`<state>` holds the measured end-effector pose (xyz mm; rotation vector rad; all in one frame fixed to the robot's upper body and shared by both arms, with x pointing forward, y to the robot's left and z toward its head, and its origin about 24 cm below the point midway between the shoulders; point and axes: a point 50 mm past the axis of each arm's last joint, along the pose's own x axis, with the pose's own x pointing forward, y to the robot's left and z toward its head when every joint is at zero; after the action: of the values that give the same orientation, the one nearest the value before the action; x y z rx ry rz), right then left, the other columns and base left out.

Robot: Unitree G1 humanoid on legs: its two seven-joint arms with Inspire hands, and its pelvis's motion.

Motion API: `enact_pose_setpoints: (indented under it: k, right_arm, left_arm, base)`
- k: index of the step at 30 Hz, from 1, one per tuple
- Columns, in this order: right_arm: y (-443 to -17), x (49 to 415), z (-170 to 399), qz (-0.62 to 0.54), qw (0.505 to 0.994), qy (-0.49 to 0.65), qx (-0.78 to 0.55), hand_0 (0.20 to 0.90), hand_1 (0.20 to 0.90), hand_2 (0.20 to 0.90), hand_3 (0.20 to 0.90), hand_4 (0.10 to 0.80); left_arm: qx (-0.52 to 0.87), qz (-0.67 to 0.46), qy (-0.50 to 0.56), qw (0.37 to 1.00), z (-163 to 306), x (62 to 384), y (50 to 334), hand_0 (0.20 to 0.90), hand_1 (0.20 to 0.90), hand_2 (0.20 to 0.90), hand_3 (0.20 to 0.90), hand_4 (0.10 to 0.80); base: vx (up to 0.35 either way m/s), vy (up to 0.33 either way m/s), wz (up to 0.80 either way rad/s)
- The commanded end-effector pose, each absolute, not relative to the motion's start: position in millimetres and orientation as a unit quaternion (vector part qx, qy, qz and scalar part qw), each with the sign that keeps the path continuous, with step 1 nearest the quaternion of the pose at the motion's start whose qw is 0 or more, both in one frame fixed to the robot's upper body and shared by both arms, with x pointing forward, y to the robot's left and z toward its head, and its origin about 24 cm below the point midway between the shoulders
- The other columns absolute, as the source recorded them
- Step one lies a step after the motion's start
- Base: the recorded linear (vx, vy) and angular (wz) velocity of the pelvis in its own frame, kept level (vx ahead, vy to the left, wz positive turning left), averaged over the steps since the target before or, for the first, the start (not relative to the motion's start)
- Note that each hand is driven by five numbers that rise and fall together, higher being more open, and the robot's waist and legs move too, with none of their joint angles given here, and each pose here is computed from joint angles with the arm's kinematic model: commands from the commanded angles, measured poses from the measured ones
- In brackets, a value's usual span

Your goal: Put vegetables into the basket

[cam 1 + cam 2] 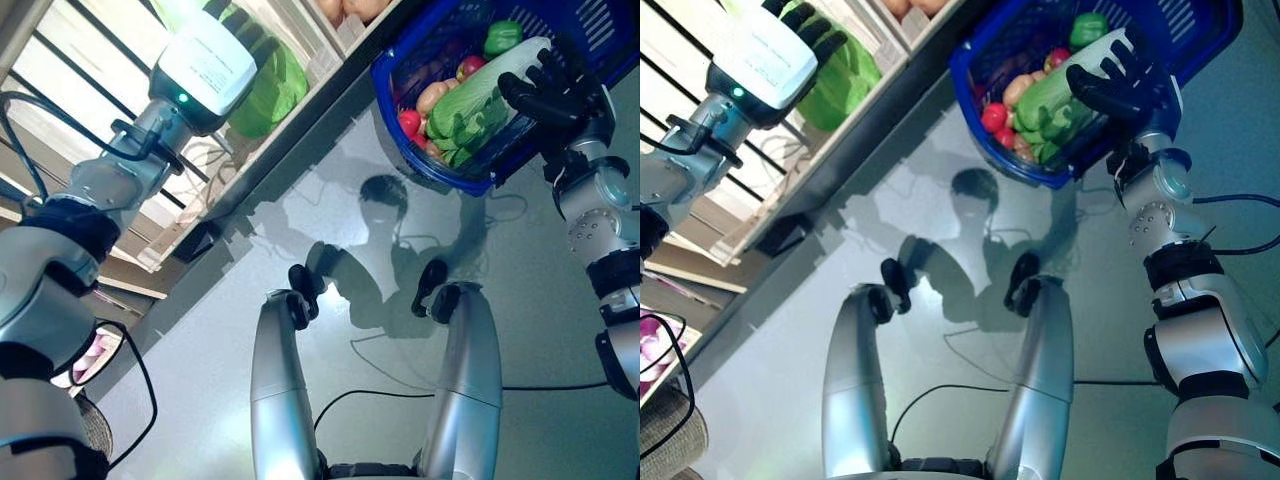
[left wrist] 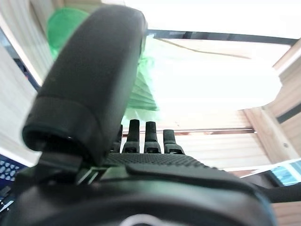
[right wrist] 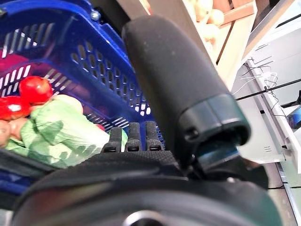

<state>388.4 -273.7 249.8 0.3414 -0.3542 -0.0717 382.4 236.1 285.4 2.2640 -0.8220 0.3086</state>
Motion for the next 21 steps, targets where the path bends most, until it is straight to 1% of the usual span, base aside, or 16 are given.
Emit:
enact_pose_setpoints:
  k: [1, 3, 4, 8, 11, 12, 13, 14, 17, 21]
  right_arm:
    - [-287, 371, 311, -0.003, 0.939, -0.289, 0.187, 0.900, 0.900, 0.900, 0.900, 0.800]
    - [-287, 371, 311, -0.001, 0.939, -0.289, 0.189, 0.900, 0.900, 0.900, 0.900, 0.800]
    - [-286, 371, 312, 0.005, 0.938, -0.289, 0.192, 0.900, 0.900, 0.900, 0.900, 0.800]
    - [-283, 370, 316, 0.008, 0.936, -0.296, 0.192, 0.900, 0.900, 0.900, 0.900, 0.800]
    - [-284, 370, 321, 0.006, 0.933, -0.302, 0.197, 0.900, 0.900, 0.900, 0.900, 0.800]
    - [-284, 370, 322, 0.005, 0.933, -0.303, 0.197, 0.900, 0.900, 0.900, 0.900, 0.800]
    - [-285, 369, 325, 0.004, 0.931, -0.307, 0.198, 0.900, 0.900, 0.900, 0.900, 0.800]
    - [-285, 369, 326, 0.004, 0.930, -0.309, 0.200, 0.900, 0.900, 0.900, 0.900, 0.800]
    - [-286, 368, 328, 0.008, 0.926, -0.315, 0.206, 0.900, 0.900, 0.900, 0.900, 0.800]
    - [-286, 368, 327, 0.011, 0.924, -0.316, 0.215, 0.900, 0.900, 0.900, 0.900, 0.800]
  left_arm:
    - [0.884, 0.210, -0.282, 0.308, 355, 369, 249, 0.900, 0.900, 0.900, 0.900, 0.800]
    - [0.887, 0.211, -0.266, 0.313, 355, 371, 250, 0.900, 0.900, 0.900, 0.900, 0.800]
    - [0.894, 0.213, -0.223, 0.324, 355, 373, 254, 0.900, 0.900, 0.900, 0.900, 0.800]
    - [0.891, 0.234, -0.197, 0.336, 361, 374, 256, 0.900, 0.900, 0.900, 0.900, 0.800]
    - [0.889, 0.238, -0.160, 0.356, 368, 376, 257, 0.900, 0.900, 0.900, 0.900, 0.800]
    - [0.889, 0.237, -0.158, 0.358, 369, 376, 257, 0.789, 0.789, 0.789, 0.789, 0.726]
    - [0.878, 0.243, -0.133, 0.390, 371, 377, 261, 0.300, 0.300, 0.300, 0.300, 0.400]
    - [0.873, 0.245, -0.119, 0.405, 371, 378, 264, 0.300, 0.300, 0.300, 0.300, 0.400]
    - [0.865, 0.249, -0.114, 0.421, 372, 378, 267, 0.300, 0.300, 0.300, 0.300, 0.400]
    - [0.863, 0.260, -0.124, 0.415, 375, 377, 267, 0.300, 0.300, 0.300, 0.300, 0.400]
  base:
    - [-0.033, -0.004, 0.00]
    - [0.000, 0.000, 0.00]
    - [-0.043, 0.018, 0.00]
    - [-0.028, 0.011, -0.01]
    - [-0.012, 0.000, 0.00]
    - [-0.032, 0.009, 0.01]
    - [0.000, 0.000, 0.00]
    - [0.000, 0.000, 0.00]
    - [-0.006, 0.009, -0.01]
    - [-0.008, 0.011, -0.05]
